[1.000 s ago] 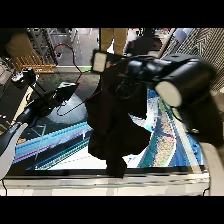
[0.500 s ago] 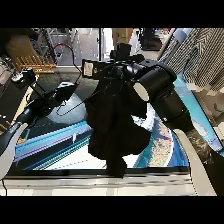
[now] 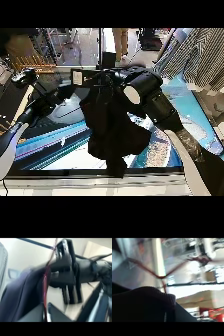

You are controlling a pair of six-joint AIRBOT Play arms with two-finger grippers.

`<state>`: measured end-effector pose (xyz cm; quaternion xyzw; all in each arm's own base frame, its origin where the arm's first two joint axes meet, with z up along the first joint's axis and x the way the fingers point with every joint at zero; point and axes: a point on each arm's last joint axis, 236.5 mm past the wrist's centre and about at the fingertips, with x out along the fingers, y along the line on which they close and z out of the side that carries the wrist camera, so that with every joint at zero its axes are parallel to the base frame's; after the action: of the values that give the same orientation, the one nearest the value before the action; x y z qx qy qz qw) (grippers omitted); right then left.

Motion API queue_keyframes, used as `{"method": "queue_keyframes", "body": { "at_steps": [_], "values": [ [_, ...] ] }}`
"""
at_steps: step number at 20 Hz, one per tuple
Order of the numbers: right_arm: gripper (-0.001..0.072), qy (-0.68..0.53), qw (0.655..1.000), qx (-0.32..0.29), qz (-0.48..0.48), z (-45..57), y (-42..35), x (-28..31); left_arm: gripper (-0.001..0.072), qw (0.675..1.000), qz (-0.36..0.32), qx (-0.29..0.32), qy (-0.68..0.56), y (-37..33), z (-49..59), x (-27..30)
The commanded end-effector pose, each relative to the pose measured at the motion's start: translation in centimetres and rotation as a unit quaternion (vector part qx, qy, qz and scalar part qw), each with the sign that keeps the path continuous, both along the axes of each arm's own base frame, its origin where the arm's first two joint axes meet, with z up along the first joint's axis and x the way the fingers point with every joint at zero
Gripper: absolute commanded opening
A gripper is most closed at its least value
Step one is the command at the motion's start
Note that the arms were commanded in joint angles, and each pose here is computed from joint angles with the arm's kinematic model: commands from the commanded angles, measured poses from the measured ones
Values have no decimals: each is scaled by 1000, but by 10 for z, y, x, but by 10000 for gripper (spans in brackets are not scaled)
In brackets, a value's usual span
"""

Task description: Fold the clothes and pants, and hang the long-sleeved shirts on hangers.

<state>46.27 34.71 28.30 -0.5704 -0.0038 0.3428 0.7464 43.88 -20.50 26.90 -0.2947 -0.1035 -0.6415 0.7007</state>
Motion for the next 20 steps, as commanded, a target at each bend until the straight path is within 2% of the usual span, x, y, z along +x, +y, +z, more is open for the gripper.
{"method": "queue_keyframes", "body": {
  "at_steps": [1, 2, 8, 10, 11, 13, 14, 16, 17, 20],
  "values": [
    [22, 40, 999, -24, -8, -17, -14, -4, 686, 996, 72, 14, 43, 14, -11, 39],
    [21, 58, 998, -36, -14, -26, -21, -6, 714, 994, 96, 15, 51, 25, -12, 50],
    [20, 96, 993, -57, -48, -43, -56, 3, 715, 981, 193, 3, -11, 119, 52, 51],
    [20, 92, 991, -57, -76, -42, -69, 12, 713, 978, 208, -5, 31, 142, 98, 42],
    [20, 90, 989, -45, -107, -38, -79, 18, 710, 971, 214, 9, 102, 147, 105, 44],
    [19, 73, 977, -9, -200, -27, -112, 38, 694, 925, 234, 98, 282, 145, 75, 36],
    [19, 58, 968, 7, -245, -19, -131, 46, 684, 885, 254, 155, 358, 144, 47, 22],
    [19, 38, 956, 20, -289, -9, -152, 53, 667, 811, 275, 233, 461, 136, 5, -8],
    [19, 31, 951, 32, -306, -4, -158, 54, 667, 788, 273, 265, 483, 124, -8, -22],
    [19, 31, 937, 90, -337, 12, -165, 53, 666, 776, 214, 286, 520, 59, -22, -40]
  ]
}}
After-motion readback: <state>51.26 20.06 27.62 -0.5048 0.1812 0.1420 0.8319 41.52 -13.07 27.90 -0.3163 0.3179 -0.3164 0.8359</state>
